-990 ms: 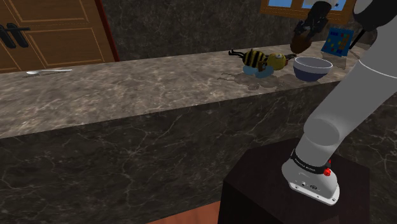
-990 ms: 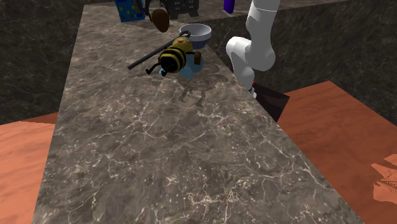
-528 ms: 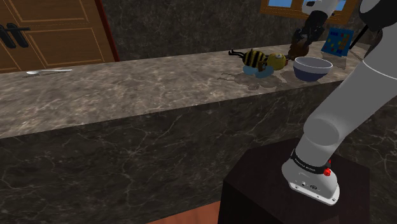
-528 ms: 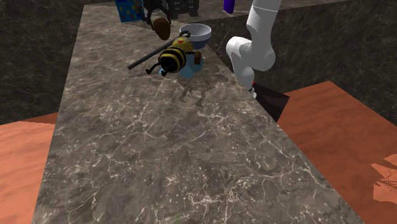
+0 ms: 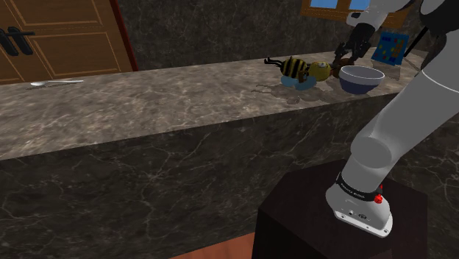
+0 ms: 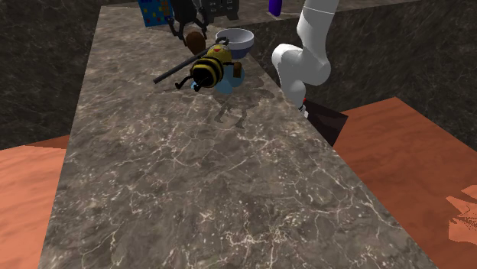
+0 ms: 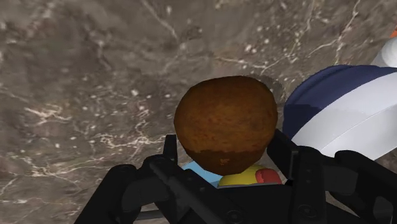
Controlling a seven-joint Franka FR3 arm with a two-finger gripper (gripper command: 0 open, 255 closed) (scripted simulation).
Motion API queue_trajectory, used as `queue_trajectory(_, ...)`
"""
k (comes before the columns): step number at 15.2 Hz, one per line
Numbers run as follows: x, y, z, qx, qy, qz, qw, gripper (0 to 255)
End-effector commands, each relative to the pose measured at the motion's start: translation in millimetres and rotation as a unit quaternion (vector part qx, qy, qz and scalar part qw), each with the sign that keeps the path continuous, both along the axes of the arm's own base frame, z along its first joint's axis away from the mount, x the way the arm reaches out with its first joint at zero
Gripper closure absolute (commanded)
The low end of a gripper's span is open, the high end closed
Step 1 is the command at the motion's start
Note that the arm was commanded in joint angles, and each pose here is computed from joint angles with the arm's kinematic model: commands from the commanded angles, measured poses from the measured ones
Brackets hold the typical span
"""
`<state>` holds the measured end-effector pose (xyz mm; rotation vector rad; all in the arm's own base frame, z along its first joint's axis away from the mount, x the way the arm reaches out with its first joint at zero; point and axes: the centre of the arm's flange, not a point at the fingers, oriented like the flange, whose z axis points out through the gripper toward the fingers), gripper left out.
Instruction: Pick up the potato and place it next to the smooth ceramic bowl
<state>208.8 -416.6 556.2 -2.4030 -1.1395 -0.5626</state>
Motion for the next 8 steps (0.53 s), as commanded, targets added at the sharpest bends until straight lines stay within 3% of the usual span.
queue_trajectory(1,1.2,0.1,-4.4,0.001,0.002,0.001,1.0000,255)
queue_trajectory(6,1.2,0.1,-4.4,0.001,0.002,0.001,1.0000,255)
queue_trajectory(7,1.0,0.3,-3.9,0.001,0.002,0.001,1.0000,0)
queue_trajectory(8,1.3,0.1,-4.0,0.001,0.002,0.001,1.0000,0)
